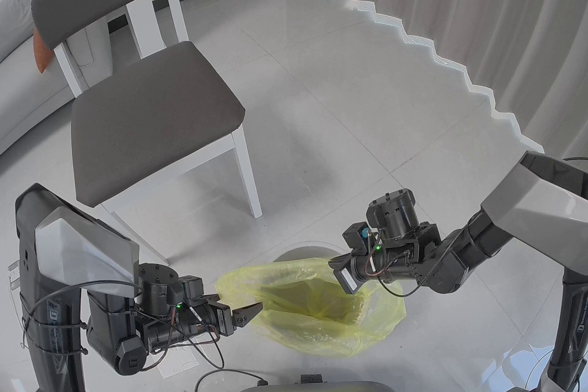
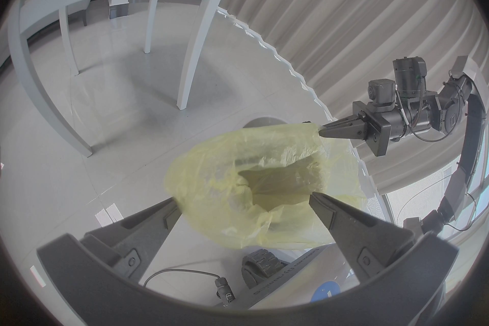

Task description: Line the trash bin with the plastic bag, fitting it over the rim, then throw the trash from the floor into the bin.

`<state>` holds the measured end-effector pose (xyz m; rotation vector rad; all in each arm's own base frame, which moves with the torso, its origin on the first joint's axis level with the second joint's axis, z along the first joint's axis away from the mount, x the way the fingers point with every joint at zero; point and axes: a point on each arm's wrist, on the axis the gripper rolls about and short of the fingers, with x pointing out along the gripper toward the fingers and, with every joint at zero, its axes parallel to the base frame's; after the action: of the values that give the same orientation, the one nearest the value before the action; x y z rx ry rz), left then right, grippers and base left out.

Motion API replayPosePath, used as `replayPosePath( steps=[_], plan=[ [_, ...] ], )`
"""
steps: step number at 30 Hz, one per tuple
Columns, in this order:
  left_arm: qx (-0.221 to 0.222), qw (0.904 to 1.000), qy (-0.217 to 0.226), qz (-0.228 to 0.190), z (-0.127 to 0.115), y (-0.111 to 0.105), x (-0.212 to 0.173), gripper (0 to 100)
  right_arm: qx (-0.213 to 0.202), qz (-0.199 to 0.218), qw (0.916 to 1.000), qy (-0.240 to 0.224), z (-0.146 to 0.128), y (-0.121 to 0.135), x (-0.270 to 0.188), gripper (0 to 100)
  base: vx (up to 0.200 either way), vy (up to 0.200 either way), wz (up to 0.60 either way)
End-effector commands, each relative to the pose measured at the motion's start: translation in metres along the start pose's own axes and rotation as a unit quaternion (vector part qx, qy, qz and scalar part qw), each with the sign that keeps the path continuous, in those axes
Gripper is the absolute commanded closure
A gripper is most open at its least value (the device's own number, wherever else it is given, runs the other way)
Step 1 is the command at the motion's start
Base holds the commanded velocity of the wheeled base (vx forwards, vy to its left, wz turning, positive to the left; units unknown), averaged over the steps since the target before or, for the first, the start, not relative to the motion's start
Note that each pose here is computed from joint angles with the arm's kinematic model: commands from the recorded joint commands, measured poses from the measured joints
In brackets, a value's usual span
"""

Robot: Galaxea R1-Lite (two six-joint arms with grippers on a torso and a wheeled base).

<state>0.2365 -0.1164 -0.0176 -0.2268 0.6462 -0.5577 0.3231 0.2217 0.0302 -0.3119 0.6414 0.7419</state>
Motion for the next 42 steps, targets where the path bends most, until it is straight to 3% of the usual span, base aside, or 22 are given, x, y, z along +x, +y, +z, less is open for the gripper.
replayPosePath(
  steps=[1, 13, 32, 42],
  plan=[
    [0.003, 0.9997, -0.025, -0.003, 0.009, 0.0, -0.001, 0, 0.001, -0.01, 0.9994, -0.033, 0.022, -0.007, -0.013, 100, 0.0, 0.0, 0.0],
    [0.003, 0.9988, -0.049, -0.001, 0.019, 0.005, 0.007, 0, 0.003, -0.02, 0.9989, -0.042, 0.033, -0.015, -0.023, 100, 0.0, 0.0, 0.0],
    [-0.001, 0.9973, -0.073, -0.002, 0.028, 0.007, 0.019, 0, 0.023, -0.048, 0.997, -0.056, 0.019, -0.059, 0.079, 100, 0.0, 0.0, 0.0],
    [-0.013, 0.9972, -0.074, -0.003, 0.029, 0.005, 0.013, 0, 0.023, -0.062, 0.9958, -0.063, 0.018, -0.067, 0.077, 100, 0.0, 0.0, 0.0]
  ],
)
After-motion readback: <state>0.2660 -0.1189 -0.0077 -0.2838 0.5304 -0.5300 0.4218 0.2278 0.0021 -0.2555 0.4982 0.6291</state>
